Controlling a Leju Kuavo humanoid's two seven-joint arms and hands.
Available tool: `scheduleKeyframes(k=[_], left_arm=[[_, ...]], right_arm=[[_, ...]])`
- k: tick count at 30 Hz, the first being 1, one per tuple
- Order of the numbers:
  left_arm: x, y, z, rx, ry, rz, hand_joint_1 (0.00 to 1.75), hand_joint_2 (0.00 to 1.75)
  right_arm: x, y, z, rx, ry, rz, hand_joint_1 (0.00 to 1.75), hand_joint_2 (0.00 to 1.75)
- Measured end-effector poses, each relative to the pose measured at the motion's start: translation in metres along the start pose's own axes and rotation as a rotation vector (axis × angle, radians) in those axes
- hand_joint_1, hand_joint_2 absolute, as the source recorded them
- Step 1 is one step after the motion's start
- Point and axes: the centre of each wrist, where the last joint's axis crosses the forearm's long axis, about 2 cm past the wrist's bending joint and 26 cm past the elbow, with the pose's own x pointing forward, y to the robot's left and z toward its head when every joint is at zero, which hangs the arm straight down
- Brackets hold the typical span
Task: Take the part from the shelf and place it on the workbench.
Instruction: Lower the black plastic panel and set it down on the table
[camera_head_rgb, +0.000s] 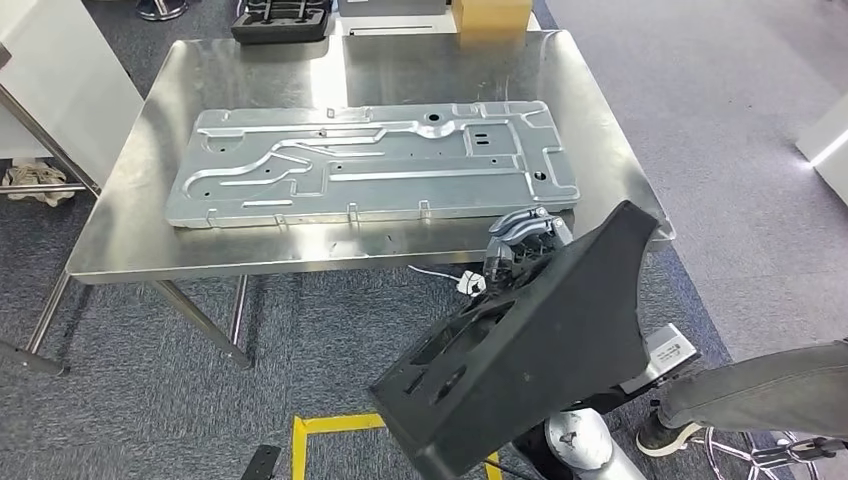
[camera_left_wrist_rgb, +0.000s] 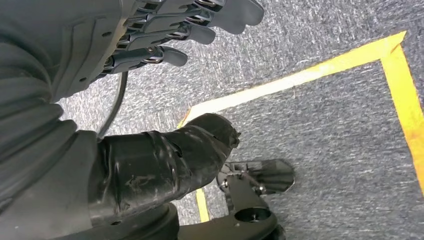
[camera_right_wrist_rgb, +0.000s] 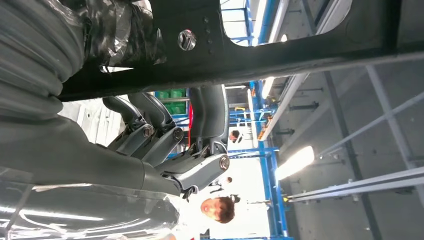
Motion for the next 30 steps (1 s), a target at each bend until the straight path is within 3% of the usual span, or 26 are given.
scheduleKeyframes(k=[23, 30], left_arm=[[-0.003, 0.004, 0.0, 0.003, 0.007, 0.017, 0.0, 1.75], [-0.003, 0.006, -0.001, 0.0, 0.01, 0.02, 0.0, 1.75]], right_arm=[[-0.004, -0.01, -0.006, 0.028, 0.037, -0.018, 1.75, 1.75], [-0.002, -0.032, -0.011, 0.076, 0.117, 0.062, 1.75, 1.75]])
